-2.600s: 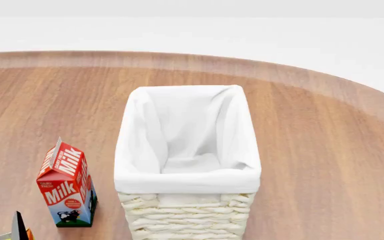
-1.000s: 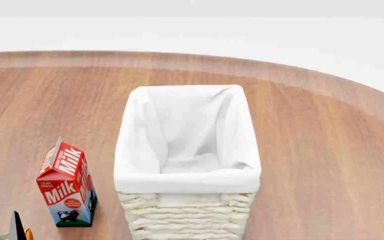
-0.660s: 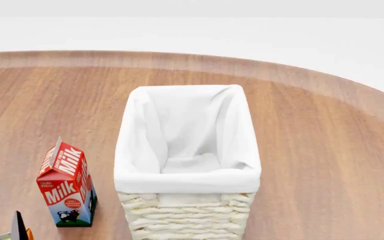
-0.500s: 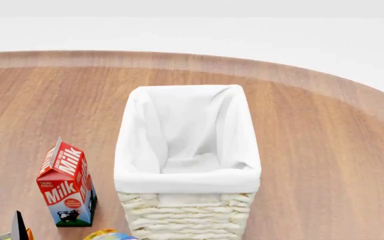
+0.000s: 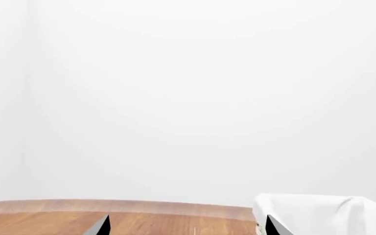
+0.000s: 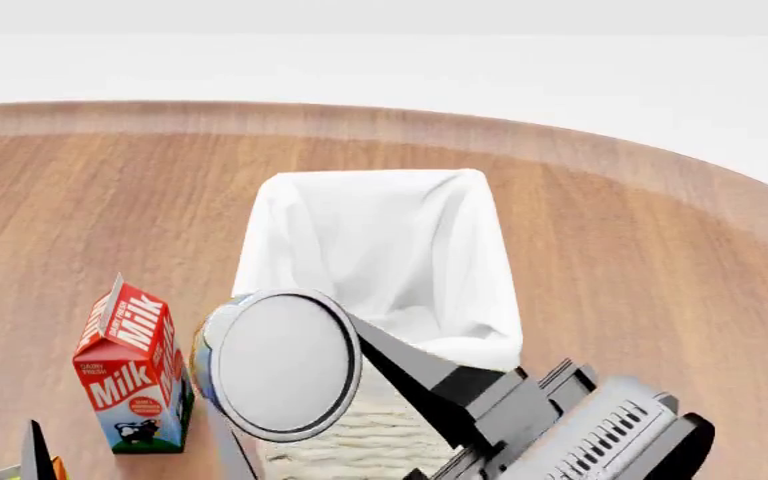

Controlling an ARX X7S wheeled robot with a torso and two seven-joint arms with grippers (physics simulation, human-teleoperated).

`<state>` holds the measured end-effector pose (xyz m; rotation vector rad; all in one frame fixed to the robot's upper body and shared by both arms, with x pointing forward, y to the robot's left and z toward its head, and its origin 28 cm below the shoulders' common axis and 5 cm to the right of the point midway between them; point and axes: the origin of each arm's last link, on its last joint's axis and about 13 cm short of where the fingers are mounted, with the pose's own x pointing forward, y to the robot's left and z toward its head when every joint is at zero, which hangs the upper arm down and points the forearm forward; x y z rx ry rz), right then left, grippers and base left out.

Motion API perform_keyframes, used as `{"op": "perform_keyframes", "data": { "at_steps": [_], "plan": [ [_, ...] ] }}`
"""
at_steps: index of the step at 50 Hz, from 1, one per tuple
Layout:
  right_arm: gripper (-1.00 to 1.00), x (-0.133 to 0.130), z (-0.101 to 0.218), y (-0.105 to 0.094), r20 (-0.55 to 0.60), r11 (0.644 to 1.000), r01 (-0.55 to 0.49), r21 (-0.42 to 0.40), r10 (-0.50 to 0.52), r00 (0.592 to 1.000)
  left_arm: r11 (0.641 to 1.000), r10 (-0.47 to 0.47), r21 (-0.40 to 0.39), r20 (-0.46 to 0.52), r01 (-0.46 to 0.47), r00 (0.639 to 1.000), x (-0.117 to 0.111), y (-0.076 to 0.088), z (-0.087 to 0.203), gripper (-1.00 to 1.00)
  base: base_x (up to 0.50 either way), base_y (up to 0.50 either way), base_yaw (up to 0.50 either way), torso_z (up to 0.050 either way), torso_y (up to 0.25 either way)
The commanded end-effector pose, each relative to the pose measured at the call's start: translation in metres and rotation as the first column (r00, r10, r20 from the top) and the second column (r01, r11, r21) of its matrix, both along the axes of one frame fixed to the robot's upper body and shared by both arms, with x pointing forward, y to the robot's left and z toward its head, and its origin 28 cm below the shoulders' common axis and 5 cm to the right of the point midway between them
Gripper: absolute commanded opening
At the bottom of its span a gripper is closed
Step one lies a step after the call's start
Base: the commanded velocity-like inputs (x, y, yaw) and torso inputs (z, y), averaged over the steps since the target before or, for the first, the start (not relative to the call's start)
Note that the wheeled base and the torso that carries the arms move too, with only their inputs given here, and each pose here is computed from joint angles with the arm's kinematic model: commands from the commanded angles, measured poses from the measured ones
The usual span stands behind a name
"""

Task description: Pick up the alphabet soup, and put it in the basket.

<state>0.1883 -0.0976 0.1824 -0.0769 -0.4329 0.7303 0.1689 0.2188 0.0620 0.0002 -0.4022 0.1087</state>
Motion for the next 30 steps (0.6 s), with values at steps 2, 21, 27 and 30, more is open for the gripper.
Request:
{"op": "perform_keyframes", "data": {
  "at_steps": [2, 21, 27, 30],
  "plan": [
    [-1.0, 0.022, 0.024, 0.003, -0.014, 0.991, 0.134, 0.002, -0.134, 0.991, 1.0, 0.002, -0.001, 0.0, -0.002, 1.0, 0.0, 0.001, 0.0, 1.0, 0.0, 0.0, 0.0, 0.0, 0.0],
    [-1.0, 0.086, 0.036, 0.006, -0.186, 0.951, 0.304, -0.054, -0.308, 0.933, 1.0, -0.001, 0.003, -0.001, 0.001, 1.0, 0.0, -0.001, 0.0, 1.0, 0.0, 0.0, 0.0, 0.0, 0.001],
    [-1.0, 0.102, 0.04, 0.01, -0.211, 0.941, 0.328, -0.084, -0.339, 0.917, 1.0, -0.001, 0.003, 0.0, 0.001, 1.0, 0.0, -0.001, 0.001, 1.0, 0.0, 0.0, 0.0, 0.0, 0.002],
    [-1.0, 0.106, 0.041, 0.013, -0.212, 0.937, 0.333, -0.106, -0.349, 0.913, 1.0, -0.002, 0.003, 0.0, 0.002, 1.0, 0.0, -0.001, 0.001, 1.0, 0.0, 0.0, 0.0, 0.0, 0.0]
  ]
}}
